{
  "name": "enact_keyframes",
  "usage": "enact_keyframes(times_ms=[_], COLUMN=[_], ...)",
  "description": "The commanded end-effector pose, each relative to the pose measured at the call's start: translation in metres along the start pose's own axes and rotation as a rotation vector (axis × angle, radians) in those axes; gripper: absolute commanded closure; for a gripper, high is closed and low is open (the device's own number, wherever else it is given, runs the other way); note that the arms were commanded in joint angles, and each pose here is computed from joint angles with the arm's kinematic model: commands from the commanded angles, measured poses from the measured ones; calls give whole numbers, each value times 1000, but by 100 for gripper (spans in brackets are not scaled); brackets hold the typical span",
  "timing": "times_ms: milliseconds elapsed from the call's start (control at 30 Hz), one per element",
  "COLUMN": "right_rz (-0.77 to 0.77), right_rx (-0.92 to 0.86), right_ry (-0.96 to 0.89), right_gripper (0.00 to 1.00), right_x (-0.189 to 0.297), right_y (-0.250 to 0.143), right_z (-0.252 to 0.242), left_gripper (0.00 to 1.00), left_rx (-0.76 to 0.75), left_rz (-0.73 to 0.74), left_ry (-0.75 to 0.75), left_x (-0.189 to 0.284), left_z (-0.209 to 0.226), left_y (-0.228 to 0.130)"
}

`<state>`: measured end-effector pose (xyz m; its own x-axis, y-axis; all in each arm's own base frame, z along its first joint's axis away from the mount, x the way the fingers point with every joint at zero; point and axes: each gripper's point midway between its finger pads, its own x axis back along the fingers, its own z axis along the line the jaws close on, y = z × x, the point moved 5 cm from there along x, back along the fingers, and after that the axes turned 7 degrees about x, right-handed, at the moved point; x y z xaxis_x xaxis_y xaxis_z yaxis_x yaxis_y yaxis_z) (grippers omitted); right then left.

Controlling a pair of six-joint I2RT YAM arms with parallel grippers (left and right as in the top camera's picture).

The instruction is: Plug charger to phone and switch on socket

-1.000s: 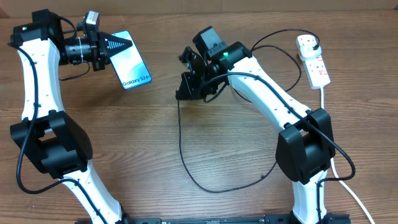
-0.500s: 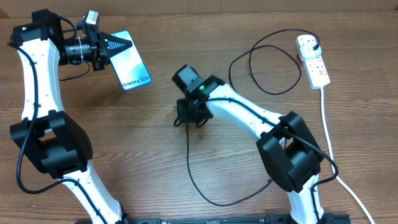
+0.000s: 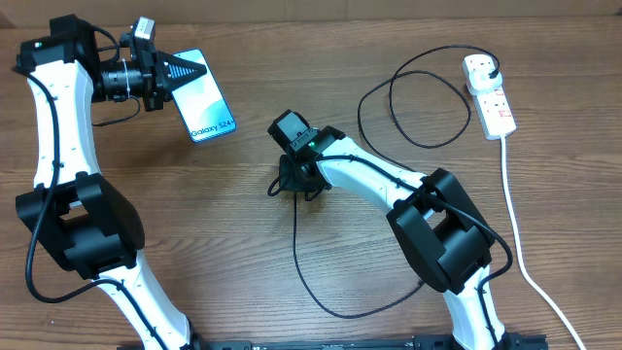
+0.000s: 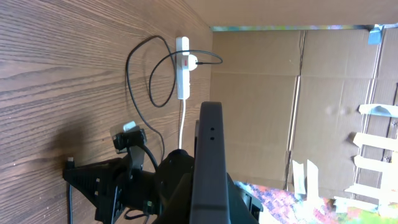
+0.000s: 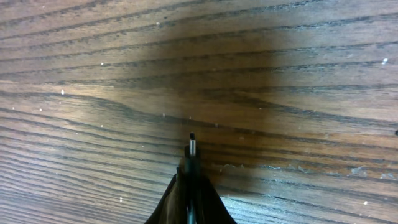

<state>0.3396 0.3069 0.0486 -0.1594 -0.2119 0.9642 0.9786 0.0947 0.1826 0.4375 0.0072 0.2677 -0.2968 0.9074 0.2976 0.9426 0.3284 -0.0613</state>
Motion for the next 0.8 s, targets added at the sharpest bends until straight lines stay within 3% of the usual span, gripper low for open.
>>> enact_keyframes(times_ms=[0, 100, 200, 233, 300, 600, 767], right_rz=[74, 96, 105, 108, 117, 163, 141], right_rx=[-27, -36, -37, -36, -33, 63, 285], right_ry=[-61, -64, -66, -64, -60, 51, 359], right_gripper=[94, 84, 82, 83, 96, 96, 96], right_x=[-37, -45, -45, -44, -44, -19, 43], right_y=[-15, -19, -20, -21, -22, -11, -4], right_z=[-14, -17, -17, -17, -17, -11, 19], left_gripper=[96, 96, 96, 96, 96, 96, 96], left_rx=[-37, -36, -36, -36, -35, -34, -29], left_rz=[-3, -3, -3, -3, -3, -3, -1], left_ry=[-31, -31, -31, -31, -31, -18, -17], left_x=[3, 3, 3, 3, 3, 2, 2], left_z=[-8, -8, -8, -8, -8, -6, -6], left_y=[0, 0, 0, 0, 0, 0, -1])
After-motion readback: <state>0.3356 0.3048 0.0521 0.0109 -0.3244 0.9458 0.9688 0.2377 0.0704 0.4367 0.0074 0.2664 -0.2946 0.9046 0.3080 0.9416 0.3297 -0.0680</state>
